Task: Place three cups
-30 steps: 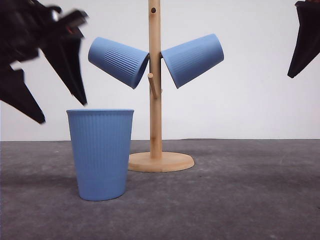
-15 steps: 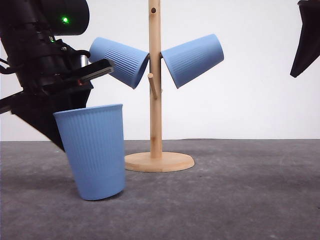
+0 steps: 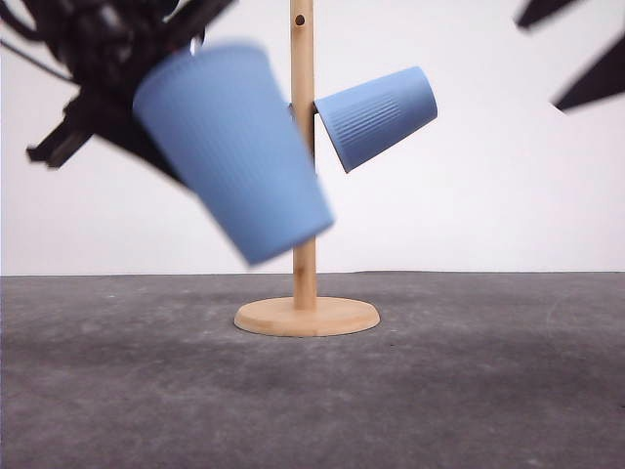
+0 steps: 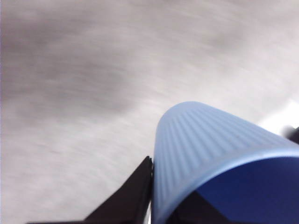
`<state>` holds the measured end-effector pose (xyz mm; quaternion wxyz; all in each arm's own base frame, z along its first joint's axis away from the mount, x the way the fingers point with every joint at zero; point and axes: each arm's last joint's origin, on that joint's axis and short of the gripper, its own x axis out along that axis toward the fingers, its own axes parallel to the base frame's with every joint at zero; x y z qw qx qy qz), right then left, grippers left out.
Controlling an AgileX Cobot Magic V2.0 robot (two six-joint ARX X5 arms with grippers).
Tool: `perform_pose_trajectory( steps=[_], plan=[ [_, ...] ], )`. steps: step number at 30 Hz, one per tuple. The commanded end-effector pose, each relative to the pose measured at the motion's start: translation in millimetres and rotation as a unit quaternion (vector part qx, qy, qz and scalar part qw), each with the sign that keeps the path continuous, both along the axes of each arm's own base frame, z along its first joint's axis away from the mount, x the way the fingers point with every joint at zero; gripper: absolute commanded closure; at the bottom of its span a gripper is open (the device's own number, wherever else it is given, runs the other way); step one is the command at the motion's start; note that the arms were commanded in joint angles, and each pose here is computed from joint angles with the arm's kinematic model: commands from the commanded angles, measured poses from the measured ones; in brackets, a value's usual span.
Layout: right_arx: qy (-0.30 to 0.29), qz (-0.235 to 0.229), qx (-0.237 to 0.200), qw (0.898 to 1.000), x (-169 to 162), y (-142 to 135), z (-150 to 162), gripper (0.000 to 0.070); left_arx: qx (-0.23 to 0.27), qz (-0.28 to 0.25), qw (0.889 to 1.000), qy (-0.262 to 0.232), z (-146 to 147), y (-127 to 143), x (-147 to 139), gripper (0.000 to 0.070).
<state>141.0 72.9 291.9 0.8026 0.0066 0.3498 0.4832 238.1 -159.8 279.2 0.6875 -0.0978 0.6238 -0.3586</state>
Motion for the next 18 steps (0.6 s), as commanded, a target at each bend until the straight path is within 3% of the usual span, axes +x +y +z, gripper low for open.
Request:
perform_pose_trajectory(
  steps=[1, 6, 18],
  plan=[
    [-0.02, 0.031, 0.003, 0.999, -0.4, 5.9, 2.4, 0.0128, -0.032, -0.039, 0.999, -0.01, 10.6, -8.0, -0.2, 0.0699],
    [-0.034, 0.07, 0.01, 0.997, -5.2, 17.8, 4.4, 0.0063, -0.066, -0.074, 0.995, -0.014, 26.3, -21.6, -7.2, 0.0698],
    [-0.052, 0.127, 0.019, 0.99, -15.0, 35.5, 7.1, 0.0062, -0.108, -0.11, 0.987, -0.033, 37.0, -62.7, -28.2, 0.0698]
  ],
)
